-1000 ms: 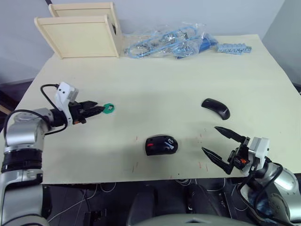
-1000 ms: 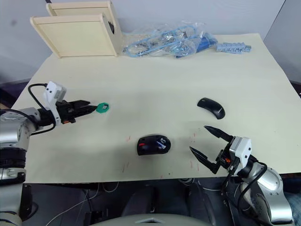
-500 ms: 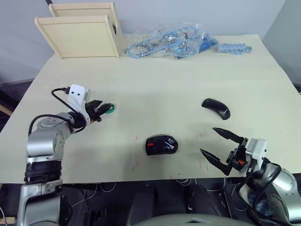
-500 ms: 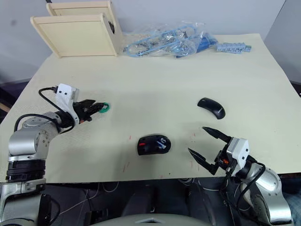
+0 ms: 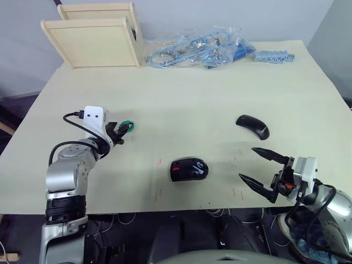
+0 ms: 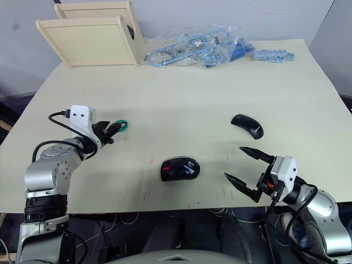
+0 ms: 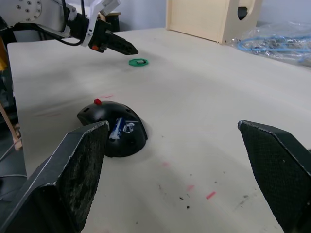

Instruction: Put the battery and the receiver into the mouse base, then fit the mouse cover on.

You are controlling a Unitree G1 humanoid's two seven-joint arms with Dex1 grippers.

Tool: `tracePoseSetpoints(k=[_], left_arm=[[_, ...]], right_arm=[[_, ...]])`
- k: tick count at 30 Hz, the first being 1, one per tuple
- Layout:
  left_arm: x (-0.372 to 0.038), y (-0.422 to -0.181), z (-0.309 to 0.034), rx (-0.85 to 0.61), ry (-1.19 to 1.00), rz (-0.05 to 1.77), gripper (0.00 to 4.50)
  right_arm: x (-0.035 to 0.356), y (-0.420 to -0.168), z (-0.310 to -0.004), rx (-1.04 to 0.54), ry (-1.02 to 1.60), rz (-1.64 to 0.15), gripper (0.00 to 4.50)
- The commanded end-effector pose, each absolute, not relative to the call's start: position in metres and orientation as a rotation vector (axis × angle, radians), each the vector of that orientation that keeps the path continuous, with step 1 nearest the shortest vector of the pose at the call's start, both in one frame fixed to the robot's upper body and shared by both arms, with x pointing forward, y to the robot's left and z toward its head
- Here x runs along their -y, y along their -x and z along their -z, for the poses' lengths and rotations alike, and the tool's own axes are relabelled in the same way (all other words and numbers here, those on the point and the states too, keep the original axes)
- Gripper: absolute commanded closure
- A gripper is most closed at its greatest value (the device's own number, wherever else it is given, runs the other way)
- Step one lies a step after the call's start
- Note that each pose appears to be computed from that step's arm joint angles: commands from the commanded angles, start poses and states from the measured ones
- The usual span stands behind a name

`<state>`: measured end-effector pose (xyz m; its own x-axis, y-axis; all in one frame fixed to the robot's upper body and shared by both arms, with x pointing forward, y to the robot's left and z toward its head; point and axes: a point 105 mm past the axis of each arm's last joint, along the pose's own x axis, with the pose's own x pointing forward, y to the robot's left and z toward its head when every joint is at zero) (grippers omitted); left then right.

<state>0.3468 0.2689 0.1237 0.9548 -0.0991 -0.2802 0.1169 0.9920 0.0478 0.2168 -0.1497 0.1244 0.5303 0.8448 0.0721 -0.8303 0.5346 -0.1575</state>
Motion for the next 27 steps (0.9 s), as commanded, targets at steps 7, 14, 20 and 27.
tracePoseSetpoints(k=[7,14,20,27], left_arm=[[-0.271,-0.346,-0.123,-0.253,-0.076,0.071,2.26],[-0.269,-0.352,-0.123,-0.24,-0.073,0.065,2.26],[-0.269,-0.354,-0.126,-0.227,-0.067,0.055,2.26],[-0.265,-0.354,-0.125,-0.231,-0.06,0.052,2.26]], right_arm=[[0.158,-0.215,-0.134,0.175,0.113,-0.994,0.0],[0.151,-0.213,-0.125,0.192,0.127,-0.968,0.0],[0.146,-0.207,-0.129,0.212,0.059,-1.04,0.0],[0.145,-0.204,-0.126,0.198,0.053,-1.057,0.0]])
